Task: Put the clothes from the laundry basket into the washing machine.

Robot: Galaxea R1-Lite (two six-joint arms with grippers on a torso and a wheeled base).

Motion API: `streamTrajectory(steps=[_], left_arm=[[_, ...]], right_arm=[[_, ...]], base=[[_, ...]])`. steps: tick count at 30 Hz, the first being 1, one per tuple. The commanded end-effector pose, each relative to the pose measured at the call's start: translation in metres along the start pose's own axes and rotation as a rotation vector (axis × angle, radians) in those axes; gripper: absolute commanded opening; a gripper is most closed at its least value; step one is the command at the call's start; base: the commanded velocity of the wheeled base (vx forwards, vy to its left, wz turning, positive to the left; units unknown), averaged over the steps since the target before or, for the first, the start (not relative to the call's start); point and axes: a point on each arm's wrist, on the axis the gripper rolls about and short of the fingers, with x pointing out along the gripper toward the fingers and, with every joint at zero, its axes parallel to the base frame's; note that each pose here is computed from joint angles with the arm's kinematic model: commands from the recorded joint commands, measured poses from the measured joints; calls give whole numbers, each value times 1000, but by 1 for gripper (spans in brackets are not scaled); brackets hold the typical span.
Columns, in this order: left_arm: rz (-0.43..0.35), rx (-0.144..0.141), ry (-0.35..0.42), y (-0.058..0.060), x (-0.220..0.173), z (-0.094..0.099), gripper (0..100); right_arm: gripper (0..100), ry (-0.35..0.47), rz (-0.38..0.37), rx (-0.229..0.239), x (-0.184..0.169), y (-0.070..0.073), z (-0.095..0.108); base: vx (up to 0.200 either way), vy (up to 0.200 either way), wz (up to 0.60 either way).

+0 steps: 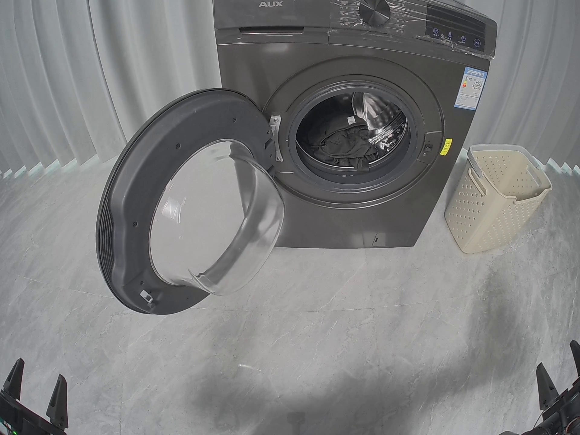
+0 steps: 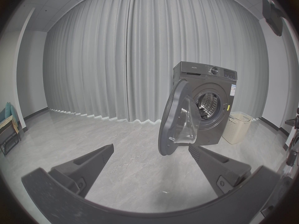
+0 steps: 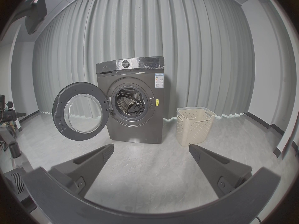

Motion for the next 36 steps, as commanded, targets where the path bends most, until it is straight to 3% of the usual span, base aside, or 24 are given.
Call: streamTrajectory(steps=[1,4,7,15,24,27,36], left_arm=[[-3,-10,-27,0,-2,3,100],[-43,-16,-123,-2,-12,46,100],[-87,0,-71,-5,-7,68,100],[-230,14,118,-12,34,82,100],[-253,17,127,-22,108,105,100],[-304,23,154,-30,130,111,100],[-339,27,212,-45,184,107,100]], right_arm=[[100,4,1,-1,0,0,-5],[100,4,1,-1,0,0,-5],[100,4,1,-1,0,0,-5],[100,4,1,-1,0,0,-5],[100,4,1,-1,0,0,-5],[100,4,1,-1,0,0,-5],[100,4,1,1,0,0,-5]], base=[[0,0,0],[0,0,0],[0,0,0],[0,0,0],[0,0,0],[0,0,0],[0,0,0]])
